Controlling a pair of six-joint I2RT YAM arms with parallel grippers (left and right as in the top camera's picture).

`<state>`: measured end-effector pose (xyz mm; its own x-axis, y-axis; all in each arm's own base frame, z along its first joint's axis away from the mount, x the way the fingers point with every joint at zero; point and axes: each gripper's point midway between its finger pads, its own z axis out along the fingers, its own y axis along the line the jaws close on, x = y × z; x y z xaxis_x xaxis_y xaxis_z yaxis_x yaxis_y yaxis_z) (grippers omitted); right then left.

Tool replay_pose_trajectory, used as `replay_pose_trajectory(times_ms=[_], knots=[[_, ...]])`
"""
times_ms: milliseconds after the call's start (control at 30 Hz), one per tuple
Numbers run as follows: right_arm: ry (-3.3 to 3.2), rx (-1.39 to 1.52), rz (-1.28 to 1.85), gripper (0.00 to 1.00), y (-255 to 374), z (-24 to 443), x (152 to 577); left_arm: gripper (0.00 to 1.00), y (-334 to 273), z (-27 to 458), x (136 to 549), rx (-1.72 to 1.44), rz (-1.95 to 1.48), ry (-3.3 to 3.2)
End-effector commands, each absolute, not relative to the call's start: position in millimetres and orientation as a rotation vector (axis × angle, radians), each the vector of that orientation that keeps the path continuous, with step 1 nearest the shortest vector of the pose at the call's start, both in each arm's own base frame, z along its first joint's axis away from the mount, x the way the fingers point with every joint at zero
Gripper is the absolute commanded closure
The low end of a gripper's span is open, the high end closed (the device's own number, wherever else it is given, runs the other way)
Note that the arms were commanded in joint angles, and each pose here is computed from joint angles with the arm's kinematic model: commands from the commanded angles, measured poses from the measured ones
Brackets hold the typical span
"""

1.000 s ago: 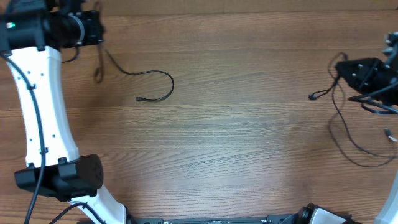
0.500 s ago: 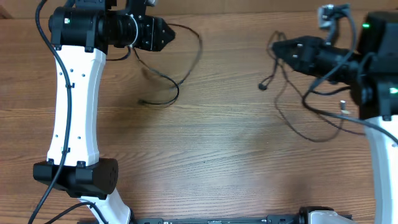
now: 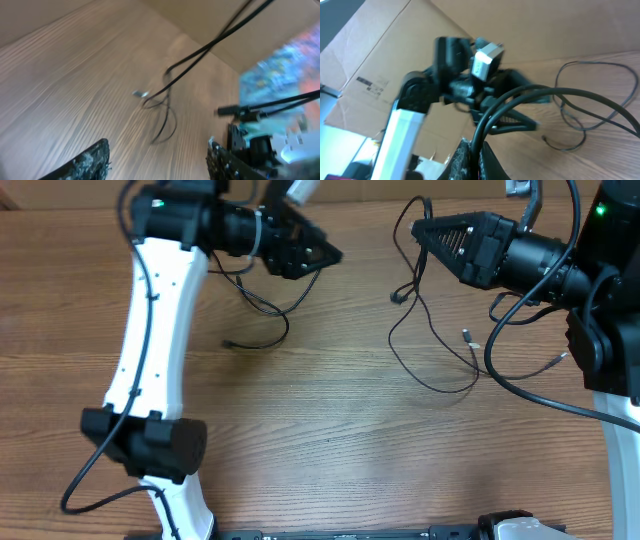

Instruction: Untangle cables

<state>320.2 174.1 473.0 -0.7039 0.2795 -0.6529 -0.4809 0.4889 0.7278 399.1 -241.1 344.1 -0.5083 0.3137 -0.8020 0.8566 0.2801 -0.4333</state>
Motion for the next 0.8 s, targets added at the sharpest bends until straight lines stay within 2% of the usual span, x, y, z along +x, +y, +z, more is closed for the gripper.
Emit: replay_pose_trajectory(times_ms=[0, 467, 533, 600, 767], knots=[[1.941, -0.225, 1.325, 0.96, 178.6, 489.2, 304.9, 0.37, -273.3, 356.5, 388.2, 1.236, -1.272, 1.706], [1.943, -0.238, 1.343, 0.96, 180.2, 489.5, 302.1, 0.44, -331.8, 359.1, 404.6, 1.309, -1.340, 1.479], [1.945, -0.237, 1.343, 0.96, 180.2, 489.1, 302.1, 0.63, -338.8, 355.7, 404.2, 1.315, -1.372, 1.466], [1.944, -0.240, 1.339, 0.96, 180.0, 488.9, 302.2, 0.96, -339.9, 350.5, 407.1, 1.310, -1.370, 1.482], [2.004, -0.106, 1.161, 0.96, 158.0, 467.6, 323.4, 0.96, -317.0, 337.7, 449.3, 1.047, -1.231, 1.796]])
